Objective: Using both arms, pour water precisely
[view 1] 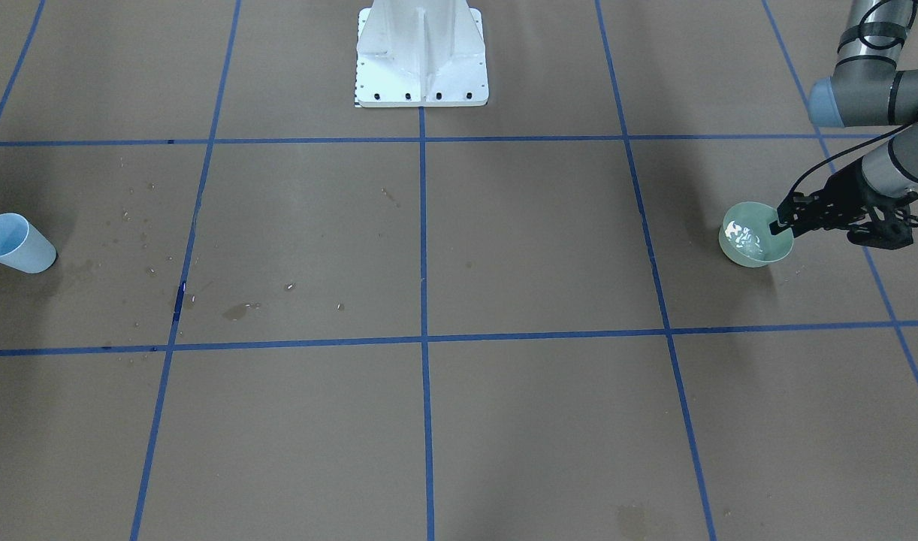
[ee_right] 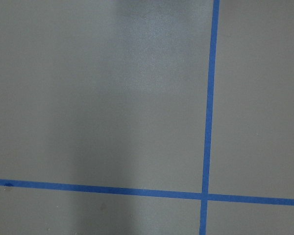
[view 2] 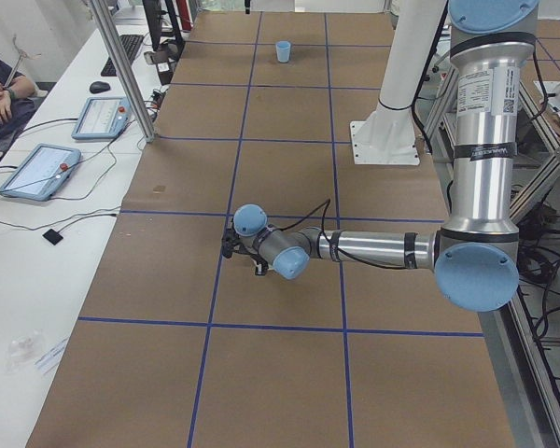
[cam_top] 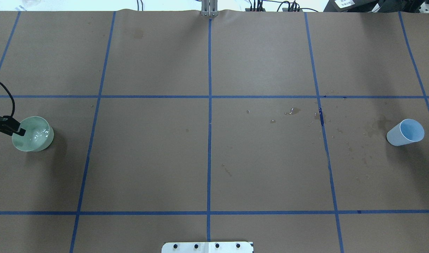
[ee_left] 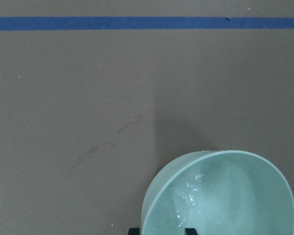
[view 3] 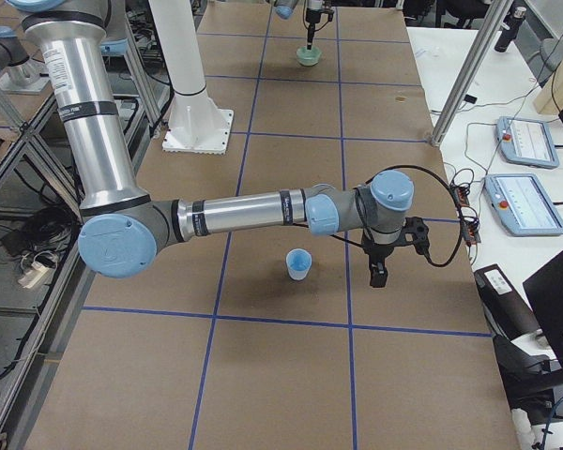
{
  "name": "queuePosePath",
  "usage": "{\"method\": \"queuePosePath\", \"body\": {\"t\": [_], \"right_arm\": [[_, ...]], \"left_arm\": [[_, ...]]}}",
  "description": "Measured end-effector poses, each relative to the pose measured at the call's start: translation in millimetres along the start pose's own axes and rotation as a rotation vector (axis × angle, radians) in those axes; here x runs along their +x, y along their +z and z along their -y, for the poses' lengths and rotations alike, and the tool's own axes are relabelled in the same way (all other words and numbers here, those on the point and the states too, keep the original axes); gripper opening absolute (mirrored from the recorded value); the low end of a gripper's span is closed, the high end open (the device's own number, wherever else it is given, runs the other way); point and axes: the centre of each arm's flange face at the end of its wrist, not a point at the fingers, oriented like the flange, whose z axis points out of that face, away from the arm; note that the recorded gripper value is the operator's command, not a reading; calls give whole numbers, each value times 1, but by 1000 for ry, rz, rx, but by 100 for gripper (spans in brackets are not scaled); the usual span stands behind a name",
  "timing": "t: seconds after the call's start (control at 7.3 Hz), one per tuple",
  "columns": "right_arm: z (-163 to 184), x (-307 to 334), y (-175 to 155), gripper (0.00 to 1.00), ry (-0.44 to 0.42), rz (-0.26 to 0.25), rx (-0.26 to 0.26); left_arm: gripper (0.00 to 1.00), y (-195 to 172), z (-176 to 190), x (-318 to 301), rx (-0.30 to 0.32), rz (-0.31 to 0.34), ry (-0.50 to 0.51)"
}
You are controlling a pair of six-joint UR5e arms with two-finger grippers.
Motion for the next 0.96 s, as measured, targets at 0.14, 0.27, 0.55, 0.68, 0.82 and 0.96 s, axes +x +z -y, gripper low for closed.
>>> {"method": "queuePosePath", "body": {"t": [0.14,0.27,0.55,0.68,0.82,0.96], "right_arm": [[0,0,0,99,1,0,-1],[0,0,1,99,1,0,-1],[-1,1,1,99,2,0,-4],[-2,2,2,99,6,-1,-11],[-3,3,4,99,14,-5,-21],[-6,5,7,99,22,-8,-32]], "left_arm": [[100,0,-2,-2,3,3,4],[100,0,-2,-3,7,6,5],[100,-4,3,0,35,27,12],[100,-8,7,0,53,44,8],[100,-12,12,0,65,64,2],[100,-18,20,1,75,88,5]]}}
